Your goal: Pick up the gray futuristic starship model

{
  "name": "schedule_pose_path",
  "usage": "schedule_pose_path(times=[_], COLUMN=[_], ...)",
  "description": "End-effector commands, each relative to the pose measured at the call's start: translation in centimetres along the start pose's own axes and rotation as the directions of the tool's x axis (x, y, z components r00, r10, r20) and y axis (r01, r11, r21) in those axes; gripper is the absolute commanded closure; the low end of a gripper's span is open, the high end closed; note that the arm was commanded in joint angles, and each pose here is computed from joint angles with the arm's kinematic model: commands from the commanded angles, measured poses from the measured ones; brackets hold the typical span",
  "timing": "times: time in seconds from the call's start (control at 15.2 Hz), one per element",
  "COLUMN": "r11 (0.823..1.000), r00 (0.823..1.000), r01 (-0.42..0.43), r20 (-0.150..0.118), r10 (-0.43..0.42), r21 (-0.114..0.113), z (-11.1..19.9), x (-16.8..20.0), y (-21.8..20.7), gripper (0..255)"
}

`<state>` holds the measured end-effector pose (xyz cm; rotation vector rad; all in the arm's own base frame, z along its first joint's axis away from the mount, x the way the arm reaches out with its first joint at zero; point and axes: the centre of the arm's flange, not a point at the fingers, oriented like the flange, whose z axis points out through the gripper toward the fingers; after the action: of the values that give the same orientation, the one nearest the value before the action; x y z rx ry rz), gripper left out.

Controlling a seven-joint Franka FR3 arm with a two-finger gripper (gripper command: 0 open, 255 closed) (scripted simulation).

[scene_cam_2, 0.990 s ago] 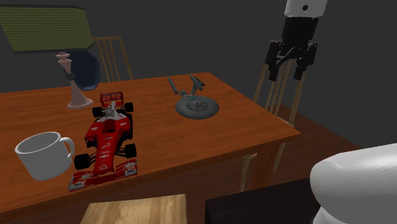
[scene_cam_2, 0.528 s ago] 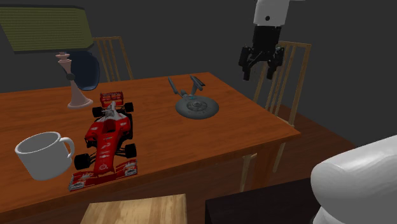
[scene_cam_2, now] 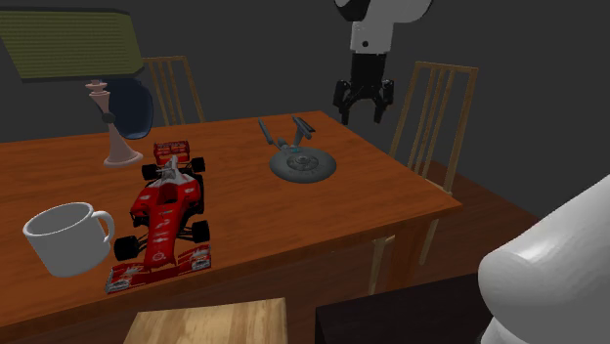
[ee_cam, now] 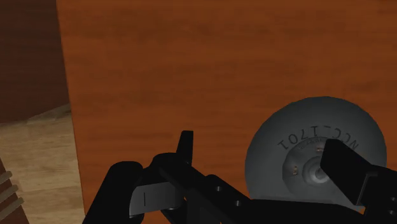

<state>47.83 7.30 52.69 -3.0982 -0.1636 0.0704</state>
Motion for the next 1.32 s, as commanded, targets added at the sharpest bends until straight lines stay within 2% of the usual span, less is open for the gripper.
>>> schedule_pose_path(times=[0.0, 0.99, 1.25], r11=[1.000, 0.999, 0.999], r00=[1.000, 1.000, 1.000], r01=[0.001, 0.009, 0.009], r20=[0.001, 0.009, 0.009], r10=[-0.001, -0.009, -0.009], r21=[-0.004, -0.032, -0.032], z=[0.8, 5.8, 7.4], x=[2.4, 20.8, 21.1], y=[-0.6, -6.6, -6.6], gripper=[0, 0, 0])
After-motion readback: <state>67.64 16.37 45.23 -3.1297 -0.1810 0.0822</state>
